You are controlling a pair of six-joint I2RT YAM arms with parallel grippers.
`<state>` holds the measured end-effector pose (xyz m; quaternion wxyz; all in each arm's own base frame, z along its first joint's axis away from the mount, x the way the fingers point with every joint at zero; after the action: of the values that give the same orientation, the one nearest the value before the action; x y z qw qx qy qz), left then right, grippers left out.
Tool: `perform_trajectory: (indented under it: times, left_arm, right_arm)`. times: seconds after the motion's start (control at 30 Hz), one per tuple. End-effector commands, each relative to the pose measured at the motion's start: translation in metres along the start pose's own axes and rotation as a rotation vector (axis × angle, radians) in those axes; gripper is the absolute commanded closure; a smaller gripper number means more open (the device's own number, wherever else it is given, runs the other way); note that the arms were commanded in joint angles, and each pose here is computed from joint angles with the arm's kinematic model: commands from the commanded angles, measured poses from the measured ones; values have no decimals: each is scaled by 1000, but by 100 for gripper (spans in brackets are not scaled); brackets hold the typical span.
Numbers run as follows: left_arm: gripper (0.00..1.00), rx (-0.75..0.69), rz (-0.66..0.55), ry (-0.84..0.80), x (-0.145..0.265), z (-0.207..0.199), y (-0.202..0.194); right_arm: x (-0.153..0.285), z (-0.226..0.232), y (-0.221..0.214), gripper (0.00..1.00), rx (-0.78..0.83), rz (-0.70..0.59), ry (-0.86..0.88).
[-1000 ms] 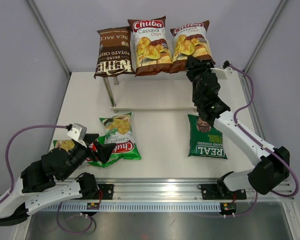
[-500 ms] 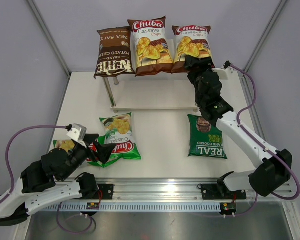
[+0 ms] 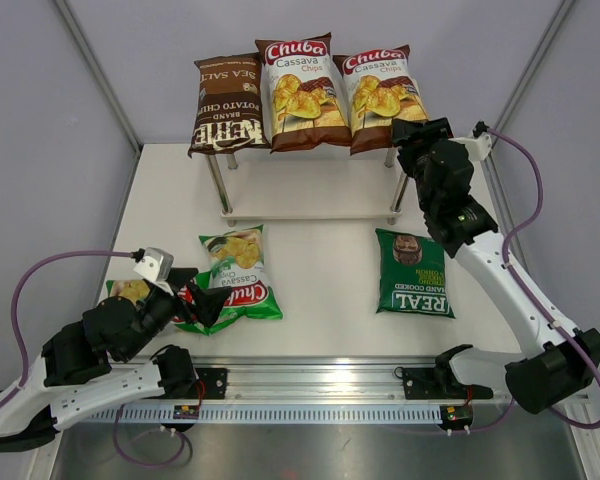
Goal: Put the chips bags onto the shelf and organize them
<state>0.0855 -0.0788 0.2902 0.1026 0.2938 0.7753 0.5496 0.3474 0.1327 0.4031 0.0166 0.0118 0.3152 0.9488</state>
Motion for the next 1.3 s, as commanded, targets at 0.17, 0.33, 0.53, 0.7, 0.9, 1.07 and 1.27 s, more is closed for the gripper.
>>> perform_trajectory:
  times: [0.17, 0.33, 0.53, 0.7, 0.9, 1.07, 1.27]
  left_arm:
    - [1, 22, -25, -5, 0, -2, 4]
    - [1, 26, -29, -6, 0, -1, 4]
    - [1, 27, -32, -4, 1, -1, 5]
    - [1, 29, -33, -3, 1, 0, 4]
    - [1, 28, -29, 3, 0, 0, 4]
    - [1, 37, -33, 49, -3, 2, 5]
    - [1, 40, -6, 253, -14, 14, 1]
  right_arm:
    - [-6, 9, 0, 67, -107, 17, 9]
    - [-13, 4, -3, 72, -149, -14, -23]
    - [-25, 9, -7, 73, -156, -3, -29]
    - [-27, 13, -6, 68, -172, -5, -35]
    - [-13, 14, 4, 38, -200, -19, -20]
    - [2, 14, 17, 6, -186, -49, -13]
    - [32, 15, 34, 0, -108, -52, 31]
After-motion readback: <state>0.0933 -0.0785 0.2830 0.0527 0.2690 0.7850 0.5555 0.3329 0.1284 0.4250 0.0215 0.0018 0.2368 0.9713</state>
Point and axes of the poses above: each gripper's point midway between its finger pads, its own x axis back along the fingers, its own z axis along the line the jaws close on, y = z × x, the point moved 6 cm from there along x, back along the fingers, and after that the axes turned 8 degrees about x, right-handed, at the moved point
